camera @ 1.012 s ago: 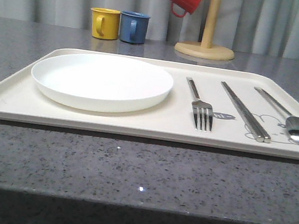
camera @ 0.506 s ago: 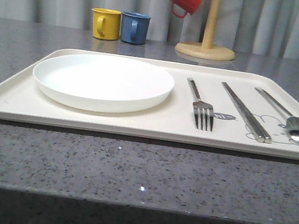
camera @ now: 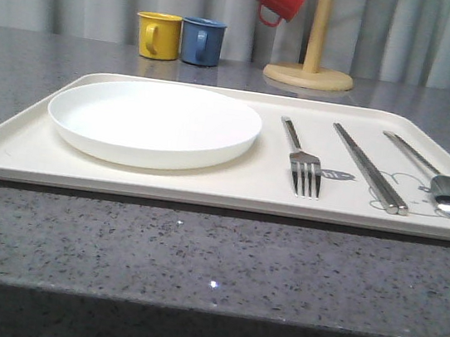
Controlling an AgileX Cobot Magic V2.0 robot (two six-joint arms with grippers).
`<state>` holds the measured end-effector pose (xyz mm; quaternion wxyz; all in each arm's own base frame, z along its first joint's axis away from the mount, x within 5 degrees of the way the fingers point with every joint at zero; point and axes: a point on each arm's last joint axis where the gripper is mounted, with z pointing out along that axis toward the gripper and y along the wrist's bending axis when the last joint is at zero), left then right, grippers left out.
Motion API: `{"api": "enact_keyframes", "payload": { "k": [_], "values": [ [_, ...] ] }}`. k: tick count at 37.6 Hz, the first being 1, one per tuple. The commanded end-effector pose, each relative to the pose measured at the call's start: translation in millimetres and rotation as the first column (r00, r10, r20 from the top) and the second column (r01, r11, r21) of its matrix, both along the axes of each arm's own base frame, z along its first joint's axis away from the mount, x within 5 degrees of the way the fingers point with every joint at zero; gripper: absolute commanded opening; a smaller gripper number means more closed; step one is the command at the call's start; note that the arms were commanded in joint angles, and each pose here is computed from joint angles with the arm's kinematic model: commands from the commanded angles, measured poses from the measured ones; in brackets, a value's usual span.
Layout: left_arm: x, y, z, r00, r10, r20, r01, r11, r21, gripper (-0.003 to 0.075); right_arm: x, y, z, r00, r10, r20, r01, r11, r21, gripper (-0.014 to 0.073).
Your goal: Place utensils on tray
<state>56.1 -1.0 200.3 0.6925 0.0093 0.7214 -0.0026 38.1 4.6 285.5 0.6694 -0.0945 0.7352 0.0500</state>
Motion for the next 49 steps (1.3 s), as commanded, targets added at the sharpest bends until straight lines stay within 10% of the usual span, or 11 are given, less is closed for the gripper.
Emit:
{"api": "enact_keyframes", "payload": {
  "k": [1,24,38,49],
  "values": [
    [-1.8,0.2,8.0,0.994,0.004,0.106,-0.002,1.000,-0.021,-0.0018,-0.4,0.2,13.7,0.996,0.004,0.084,-0.004,1.000,0.000,-0.0110],
    [-1.8,0.2,8.0,0.994,0.004,0.106,-0.002,1.000,-0.021,-0.0018,-0.2,-0.2,9.3,0.996,-0.008,0.091,0.008,1.000,-0.003,-0.0110],
    [-1.8,0.2,8.0,0.994,0.004,0.106,-0.002,1.000,-0.021,-0.0018,17.2,-3.0,-83.0,0.975,-0.181,0.129,0.168,0.980,0.106,-0.0110],
    [-1.6,0.2,7.9,0.995,0.004,0.104,-0.002,1.000,-0.021,-0.0018,17.4,-2.9,-88.2,0.981,-0.180,0.074,0.173,0.980,0.095,-0.0110]
  ]
}}
